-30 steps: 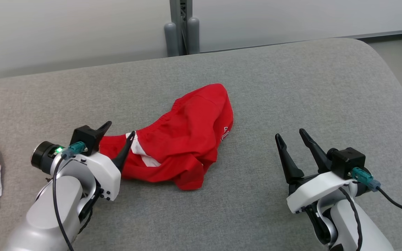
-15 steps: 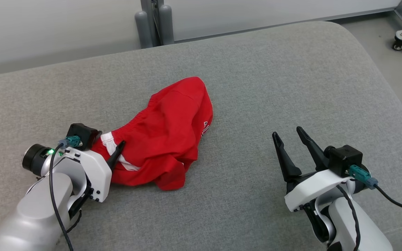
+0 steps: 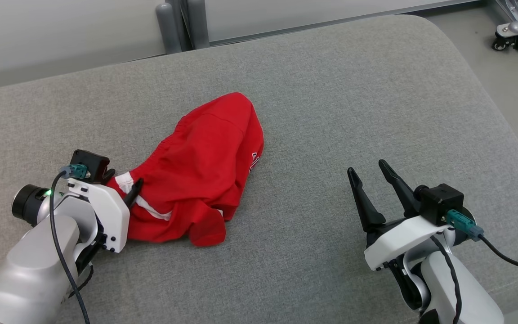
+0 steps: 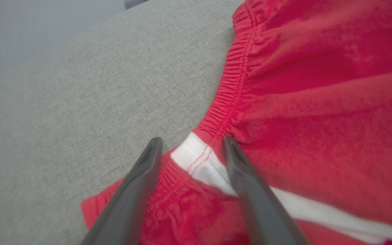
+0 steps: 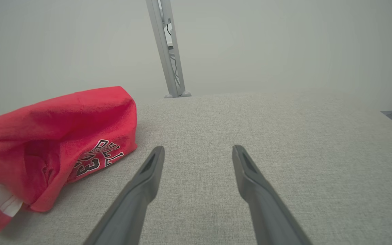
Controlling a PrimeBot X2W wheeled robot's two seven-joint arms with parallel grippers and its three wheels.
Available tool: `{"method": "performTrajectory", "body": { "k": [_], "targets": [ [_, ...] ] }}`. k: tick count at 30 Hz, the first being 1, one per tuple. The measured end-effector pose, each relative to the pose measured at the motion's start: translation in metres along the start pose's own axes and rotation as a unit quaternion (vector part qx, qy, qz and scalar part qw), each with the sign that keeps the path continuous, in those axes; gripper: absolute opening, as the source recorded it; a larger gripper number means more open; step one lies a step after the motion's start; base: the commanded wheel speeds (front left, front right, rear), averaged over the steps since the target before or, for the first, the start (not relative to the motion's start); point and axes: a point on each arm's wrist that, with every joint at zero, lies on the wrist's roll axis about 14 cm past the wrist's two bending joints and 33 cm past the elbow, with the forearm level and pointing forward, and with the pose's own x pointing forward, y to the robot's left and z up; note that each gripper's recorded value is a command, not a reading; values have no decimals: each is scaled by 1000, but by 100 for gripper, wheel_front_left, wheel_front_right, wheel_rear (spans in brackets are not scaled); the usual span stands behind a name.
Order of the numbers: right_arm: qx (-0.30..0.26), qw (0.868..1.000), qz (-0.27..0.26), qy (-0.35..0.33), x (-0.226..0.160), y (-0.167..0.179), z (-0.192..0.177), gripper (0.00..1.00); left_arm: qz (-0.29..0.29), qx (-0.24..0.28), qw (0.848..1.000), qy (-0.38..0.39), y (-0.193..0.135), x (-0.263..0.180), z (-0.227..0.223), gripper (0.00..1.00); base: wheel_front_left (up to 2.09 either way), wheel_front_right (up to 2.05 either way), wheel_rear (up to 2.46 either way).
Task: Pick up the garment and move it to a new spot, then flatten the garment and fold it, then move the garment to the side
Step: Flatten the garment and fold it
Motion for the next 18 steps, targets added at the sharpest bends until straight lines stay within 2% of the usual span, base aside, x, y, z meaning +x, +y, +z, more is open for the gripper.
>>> {"method": "performTrajectory", "body": {
  "k": [1, 2, 12, 18],
  "targets": [
    [0, 1000, 0, 0, 0, 0, 0, 100, 0, 1, 1000, 0, 0, 0, 0, 38, 0, 0, 0],
    [-1, 1000, 1, 0, 1, 0, 0, 100, 0, 0, 1000, -6, 1, 0, 2, 0, 0, 0, 0],
    [5, 1000, 21, -3, 4, 16, 1, 100, 23, 3, 998, -66, 9, -18, 19, 0, 0, 0, 0],
    [15, 999, 43, -2, 2, 34, -1, 100, 61, -18, 993, -102, 14, -39, 29, 0, 0, 0, 0]
  ]
}}
